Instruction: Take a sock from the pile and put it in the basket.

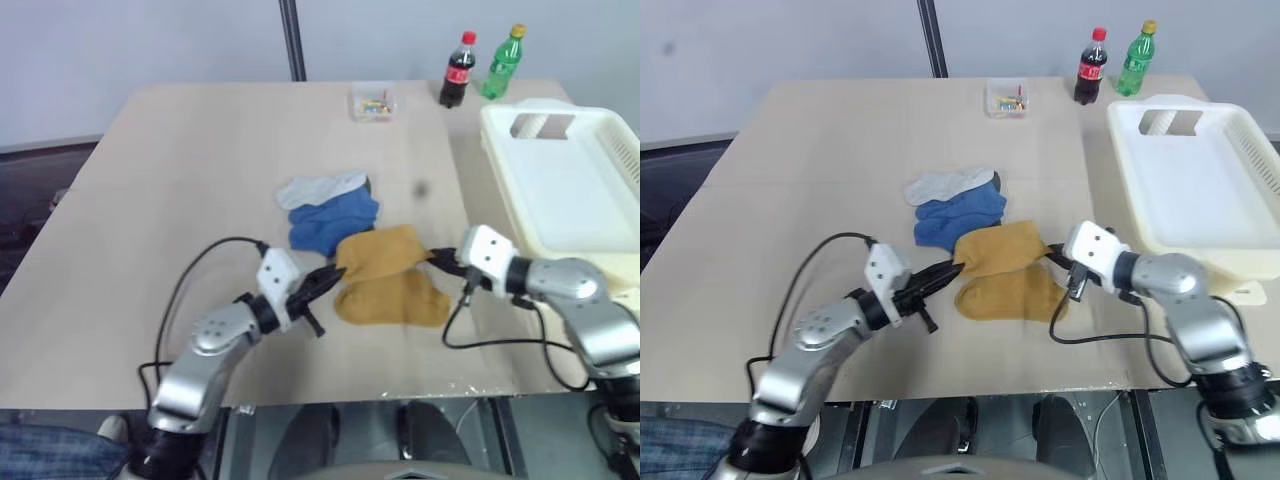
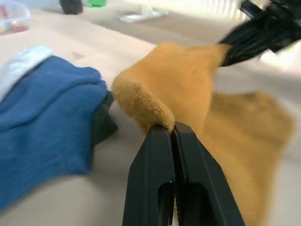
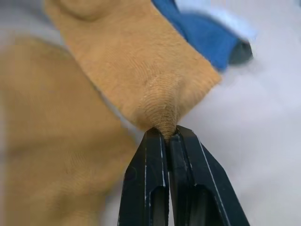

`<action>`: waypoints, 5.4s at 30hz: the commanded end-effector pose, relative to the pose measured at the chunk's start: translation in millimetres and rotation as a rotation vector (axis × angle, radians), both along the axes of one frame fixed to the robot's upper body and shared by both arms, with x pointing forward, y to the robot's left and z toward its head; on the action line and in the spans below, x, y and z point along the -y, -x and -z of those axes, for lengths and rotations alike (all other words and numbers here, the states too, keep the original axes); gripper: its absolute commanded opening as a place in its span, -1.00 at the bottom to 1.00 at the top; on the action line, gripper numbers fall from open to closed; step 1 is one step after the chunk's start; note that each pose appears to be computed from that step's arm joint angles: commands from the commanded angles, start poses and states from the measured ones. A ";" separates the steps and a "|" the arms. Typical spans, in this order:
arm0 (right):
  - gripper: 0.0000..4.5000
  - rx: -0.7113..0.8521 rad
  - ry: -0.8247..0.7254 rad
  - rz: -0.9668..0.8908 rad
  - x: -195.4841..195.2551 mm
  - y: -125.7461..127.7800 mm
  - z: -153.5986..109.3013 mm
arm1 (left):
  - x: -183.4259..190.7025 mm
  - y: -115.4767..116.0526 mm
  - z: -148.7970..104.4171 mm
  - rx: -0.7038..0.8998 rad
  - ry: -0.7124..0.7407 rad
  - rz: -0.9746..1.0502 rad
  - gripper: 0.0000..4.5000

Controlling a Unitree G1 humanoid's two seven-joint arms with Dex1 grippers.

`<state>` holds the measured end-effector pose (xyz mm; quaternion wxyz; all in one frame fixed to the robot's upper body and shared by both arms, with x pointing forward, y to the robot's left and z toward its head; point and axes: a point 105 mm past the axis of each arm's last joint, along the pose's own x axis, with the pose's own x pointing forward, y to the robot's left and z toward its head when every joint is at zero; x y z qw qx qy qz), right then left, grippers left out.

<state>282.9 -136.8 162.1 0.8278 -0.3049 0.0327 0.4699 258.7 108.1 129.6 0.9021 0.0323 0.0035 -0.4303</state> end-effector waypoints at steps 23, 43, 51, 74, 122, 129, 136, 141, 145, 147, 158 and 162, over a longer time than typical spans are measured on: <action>-1.00 -0.195 -0.024 0.098 7.3 32.7 36.1 | -1.4 17.4 33.2 -0.157 -0.032 -0.091 -0.99; -1.00 -0.219 -0.010 0.074 5.5 35.4 27.3 | 10.1 31.4 40.3 -0.240 0.028 -0.027 -0.99; -1.00 -0.299 -0.007 0.071 6.0 43.7 23.3 | 11.4 40.1 41.4 -0.279 0.023 0.009 -0.99; -1.00 -0.274 0.007 0.138 12.3 27.1 29.5 | 9.1 44.4 55.2 -0.327 0.061 -0.036 -0.99; 1.00 -0.139 -0.093 0.610 15.0 -15.0 67.5 | 0.0 10.0 40.4 -0.409 0.256 -0.126 0.22; 1.00 -0.167 -0.101 0.581 5.1 -10.5 73.2 | 6.3 -7.4 28.2 -0.578 0.441 -0.135 0.22; 1.00 -0.171 -0.092 0.563 1.8 -7.8 75.6 | 18.5 -6.8 65.8 -0.709 0.198 -0.124 0.22; 1.00 -0.164 -0.097 0.572 3.0 -8.9 74.9 | 12.3 -12.8 78.4 -0.706 0.065 -0.124 0.22; 1.00 -0.160 -0.108 0.556 -4.7 -9.6 74.7 | 34.4 -21.1 80.0 -0.729 0.119 -0.034 0.22; 1.00 -0.159 -0.109 0.548 -7.8 -9.9 74.6 | 44.6 -19.0 82.3 -0.751 0.134 0.029 0.22; 1.00 -0.145 -0.116 0.535 -13.8 -10.8 71.4 | 57.5 -3.0 25.2 -0.892 0.535 0.390 0.22; 1.00 -0.138 -0.128 0.538 -15.4 -11.5 69.0 | 53.4 -5.0 12.1 -0.858 0.594 0.409 0.22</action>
